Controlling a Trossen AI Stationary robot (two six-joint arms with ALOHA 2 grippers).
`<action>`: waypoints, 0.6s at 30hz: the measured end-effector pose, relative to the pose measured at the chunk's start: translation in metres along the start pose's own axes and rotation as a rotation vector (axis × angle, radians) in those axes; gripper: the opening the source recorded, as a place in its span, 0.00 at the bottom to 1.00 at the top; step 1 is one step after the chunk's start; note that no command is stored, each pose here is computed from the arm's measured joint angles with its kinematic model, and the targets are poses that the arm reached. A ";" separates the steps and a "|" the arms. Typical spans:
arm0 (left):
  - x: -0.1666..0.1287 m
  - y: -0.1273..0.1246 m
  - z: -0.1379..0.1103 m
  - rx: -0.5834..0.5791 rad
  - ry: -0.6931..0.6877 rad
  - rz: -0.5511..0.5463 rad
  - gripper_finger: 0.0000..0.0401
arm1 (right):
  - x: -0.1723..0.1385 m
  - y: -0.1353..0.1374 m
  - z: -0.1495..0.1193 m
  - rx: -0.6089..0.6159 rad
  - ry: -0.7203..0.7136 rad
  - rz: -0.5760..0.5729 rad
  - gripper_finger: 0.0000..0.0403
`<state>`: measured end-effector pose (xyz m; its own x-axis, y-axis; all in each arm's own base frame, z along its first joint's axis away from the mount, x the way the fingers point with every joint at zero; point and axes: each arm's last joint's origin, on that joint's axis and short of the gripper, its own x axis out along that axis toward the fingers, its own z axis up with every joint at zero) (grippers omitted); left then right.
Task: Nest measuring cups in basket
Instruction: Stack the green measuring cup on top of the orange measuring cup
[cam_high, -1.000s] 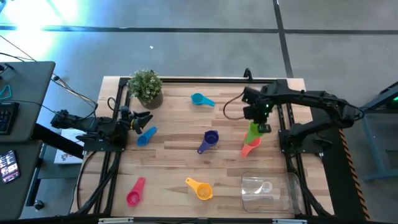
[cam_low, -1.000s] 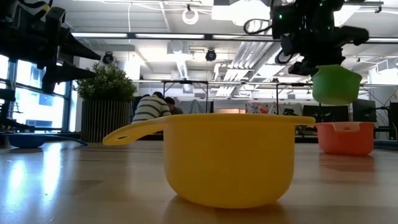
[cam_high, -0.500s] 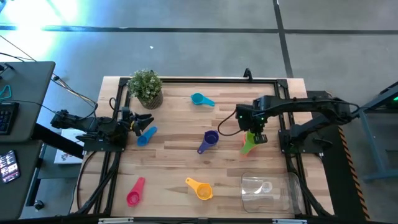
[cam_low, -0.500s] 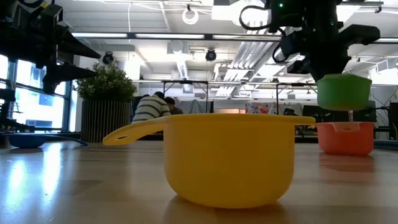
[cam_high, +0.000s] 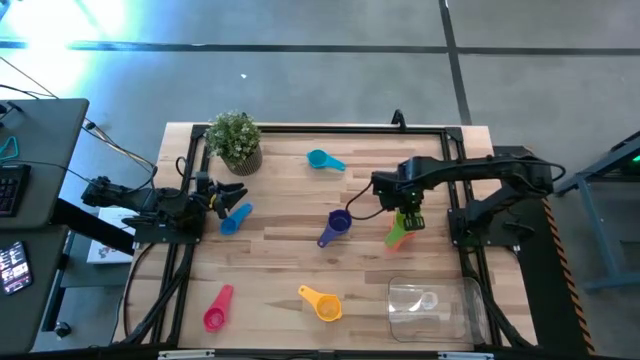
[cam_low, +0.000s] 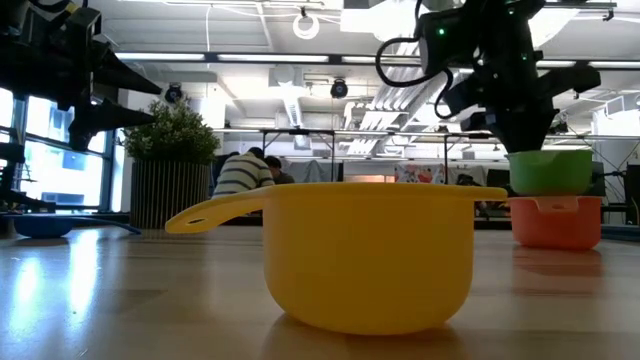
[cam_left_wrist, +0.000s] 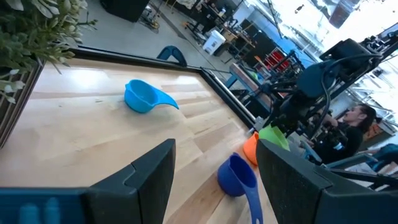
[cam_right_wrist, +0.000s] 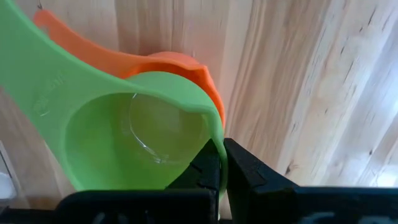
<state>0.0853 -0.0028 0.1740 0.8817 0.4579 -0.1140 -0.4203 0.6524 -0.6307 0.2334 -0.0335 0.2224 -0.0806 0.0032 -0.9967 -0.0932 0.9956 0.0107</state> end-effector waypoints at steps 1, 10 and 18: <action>0.000 0.000 0.000 0.000 0.000 0.000 0.54 | 0.000 0.000 0.000 0.000 0.003 0.001 0.00; 0.000 0.000 0.000 0.028 0.000 0.000 0.54 | 0.000 0.000 0.000 -0.036 -0.001 0.003 0.00; 0.000 0.000 0.000 0.031 0.001 0.001 0.54 | 0.003 0.000 0.003 -0.037 -0.009 0.024 0.00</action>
<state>0.0853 -0.0028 0.1739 0.8815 0.4579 -0.1152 -0.4275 0.6703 -0.6066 0.2364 -0.0330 0.2195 -0.0746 0.0279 -0.9968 -0.1282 0.9910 0.0373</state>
